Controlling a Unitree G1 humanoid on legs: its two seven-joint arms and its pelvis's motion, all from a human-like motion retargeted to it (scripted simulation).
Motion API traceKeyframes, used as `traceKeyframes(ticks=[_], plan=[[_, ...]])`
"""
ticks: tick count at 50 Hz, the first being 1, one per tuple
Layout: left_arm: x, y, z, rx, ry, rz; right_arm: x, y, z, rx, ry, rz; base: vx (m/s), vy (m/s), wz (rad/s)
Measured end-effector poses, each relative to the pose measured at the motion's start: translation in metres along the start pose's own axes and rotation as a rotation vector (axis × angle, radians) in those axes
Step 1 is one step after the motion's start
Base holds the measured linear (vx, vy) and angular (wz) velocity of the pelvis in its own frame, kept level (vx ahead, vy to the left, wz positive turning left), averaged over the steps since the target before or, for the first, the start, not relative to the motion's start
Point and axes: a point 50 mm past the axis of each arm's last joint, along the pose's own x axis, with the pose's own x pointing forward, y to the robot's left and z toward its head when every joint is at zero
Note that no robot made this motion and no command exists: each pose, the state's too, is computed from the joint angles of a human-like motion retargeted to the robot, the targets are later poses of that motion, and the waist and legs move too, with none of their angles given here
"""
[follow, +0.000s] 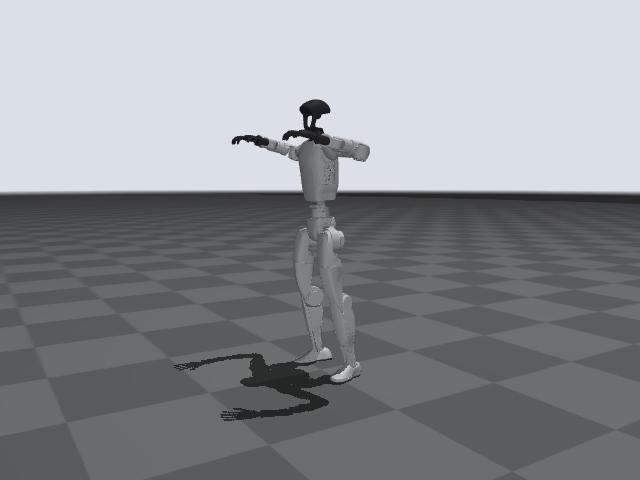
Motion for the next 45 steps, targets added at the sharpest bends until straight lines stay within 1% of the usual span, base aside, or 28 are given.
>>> traceKeyframes(ticks=[38, 45], plan=[[0.002, -0.004, -0.002, -0.008, 0.002, 0.024, -0.009, -0.004, -0.002, -0.007, 0.022, -0.015, 0.00, 0.00, 0.00], [-0.001, 0.000, -0.001, 0.034, 0.000, 0.036, -0.011, -0.014, 0.001, -0.091, 0.019, -0.052, 0.00, 0.00, 0.00]])
